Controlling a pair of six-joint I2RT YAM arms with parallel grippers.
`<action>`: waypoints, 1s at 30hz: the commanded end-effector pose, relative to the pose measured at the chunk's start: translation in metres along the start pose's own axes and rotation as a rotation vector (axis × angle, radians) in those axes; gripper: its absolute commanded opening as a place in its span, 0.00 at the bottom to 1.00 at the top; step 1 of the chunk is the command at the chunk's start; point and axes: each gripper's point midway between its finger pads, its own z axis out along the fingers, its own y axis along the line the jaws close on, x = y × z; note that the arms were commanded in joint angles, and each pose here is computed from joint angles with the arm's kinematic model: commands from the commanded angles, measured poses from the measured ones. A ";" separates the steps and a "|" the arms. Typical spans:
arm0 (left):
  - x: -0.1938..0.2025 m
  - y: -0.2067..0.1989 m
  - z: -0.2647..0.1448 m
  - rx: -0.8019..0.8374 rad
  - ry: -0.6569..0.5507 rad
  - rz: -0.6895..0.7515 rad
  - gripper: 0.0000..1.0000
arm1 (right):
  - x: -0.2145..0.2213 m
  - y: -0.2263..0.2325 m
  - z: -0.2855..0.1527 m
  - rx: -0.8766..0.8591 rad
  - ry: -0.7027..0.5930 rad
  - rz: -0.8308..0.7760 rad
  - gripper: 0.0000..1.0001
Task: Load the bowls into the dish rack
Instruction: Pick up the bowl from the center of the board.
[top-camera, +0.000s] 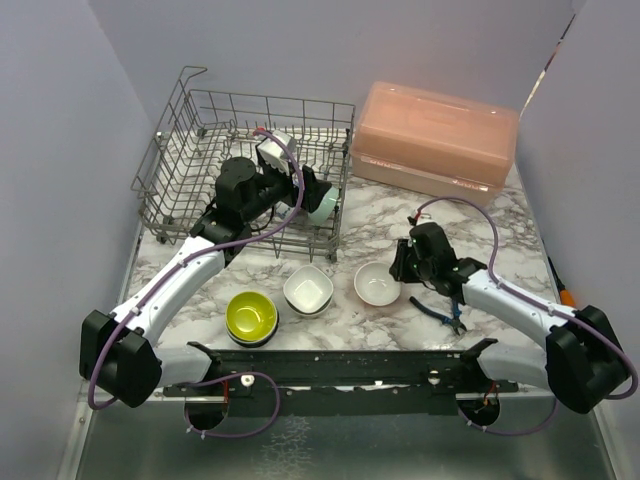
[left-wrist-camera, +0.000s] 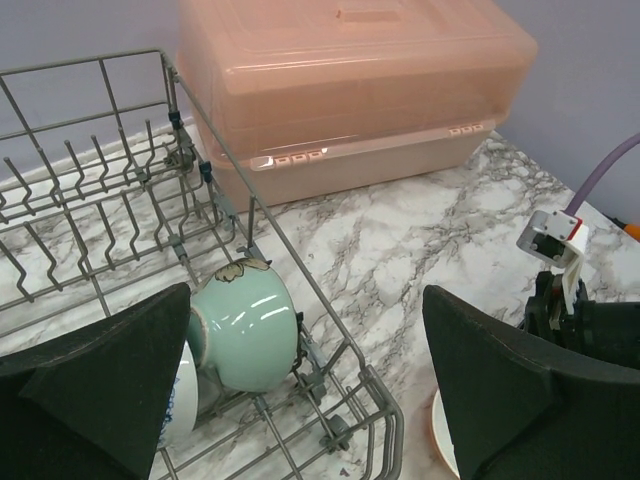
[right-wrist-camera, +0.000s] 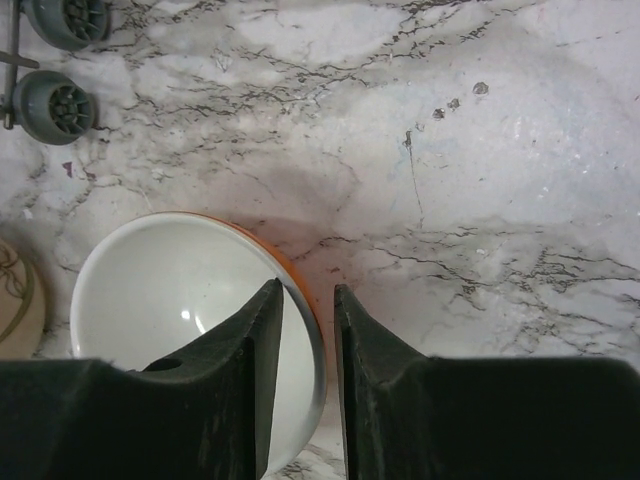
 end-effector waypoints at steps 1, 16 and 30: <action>-0.011 -0.008 0.002 0.041 -0.019 -0.001 0.99 | 0.000 0.002 0.002 -0.003 0.018 -0.035 0.32; -0.013 -0.004 0.002 0.013 -0.019 -0.018 0.99 | 0.004 0.011 0.008 -0.052 0.056 -0.070 0.00; -0.004 -0.002 0.010 0.008 0.023 -0.064 0.99 | -0.038 0.026 -0.025 -0.115 -0.113 -0.070 0.00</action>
